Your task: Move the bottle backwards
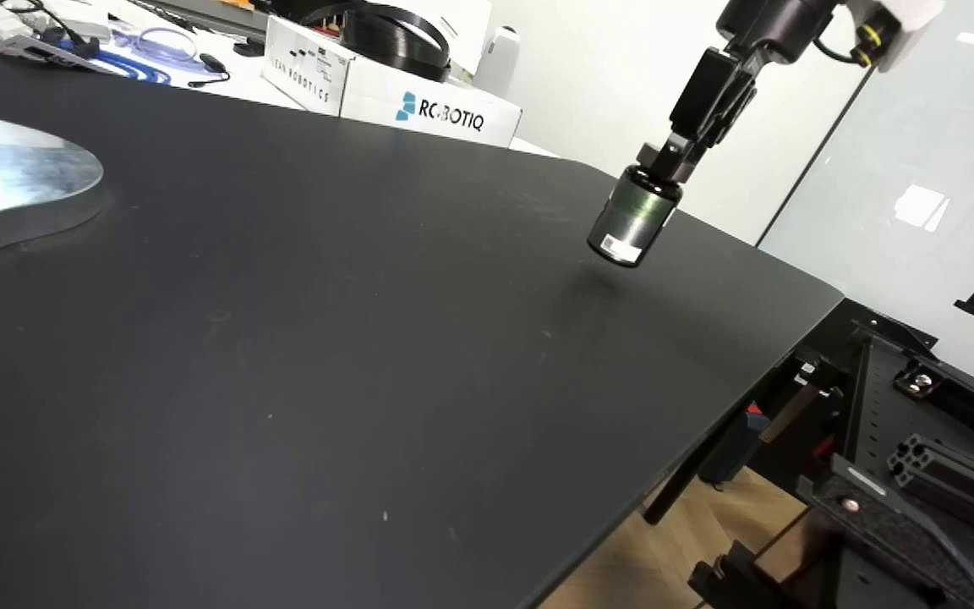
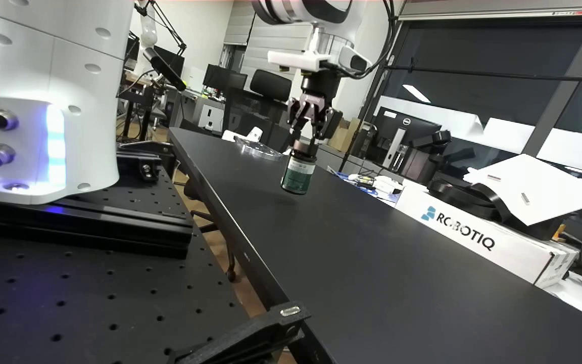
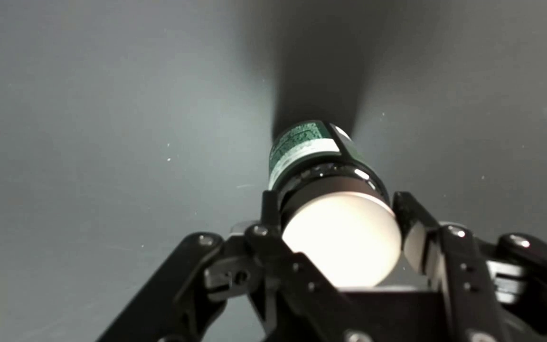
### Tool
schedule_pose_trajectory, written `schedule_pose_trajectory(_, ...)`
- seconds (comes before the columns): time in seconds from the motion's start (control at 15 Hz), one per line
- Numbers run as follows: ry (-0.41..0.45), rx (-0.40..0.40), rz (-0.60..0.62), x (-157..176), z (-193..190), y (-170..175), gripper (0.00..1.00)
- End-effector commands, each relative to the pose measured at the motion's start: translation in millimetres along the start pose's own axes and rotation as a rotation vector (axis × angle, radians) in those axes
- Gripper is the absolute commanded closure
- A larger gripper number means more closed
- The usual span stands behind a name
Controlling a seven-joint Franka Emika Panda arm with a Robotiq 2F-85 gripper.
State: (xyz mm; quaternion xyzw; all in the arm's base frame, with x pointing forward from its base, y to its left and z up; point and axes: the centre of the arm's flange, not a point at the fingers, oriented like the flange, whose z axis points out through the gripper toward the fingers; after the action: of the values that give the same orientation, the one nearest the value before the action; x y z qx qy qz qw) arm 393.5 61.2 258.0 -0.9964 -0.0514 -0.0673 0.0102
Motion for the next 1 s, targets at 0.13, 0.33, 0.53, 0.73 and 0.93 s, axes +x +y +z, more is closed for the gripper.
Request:
schedule_pose_trajectory(0.13,0.062,-0.01,0.022,7.5,-77.2,5.4,0.64)
schedule_pose_trajectory(0.33,0.056,-0.006,0.006,8.7,-62.6,3.3,0.39)
schedule_pose_trajectory(0.53,0.047,-0.006,0.005,6.6,-57.0,2.9,0.39)
schedule_pose_trajectory(0.73,0.037,-0.006,0.005,6.1,-51.1,2.9,0.39)
schedule_pose_trajectory(0.93,0.037,-0.006,0.005,6.2,-51.1,2.9,0.39)
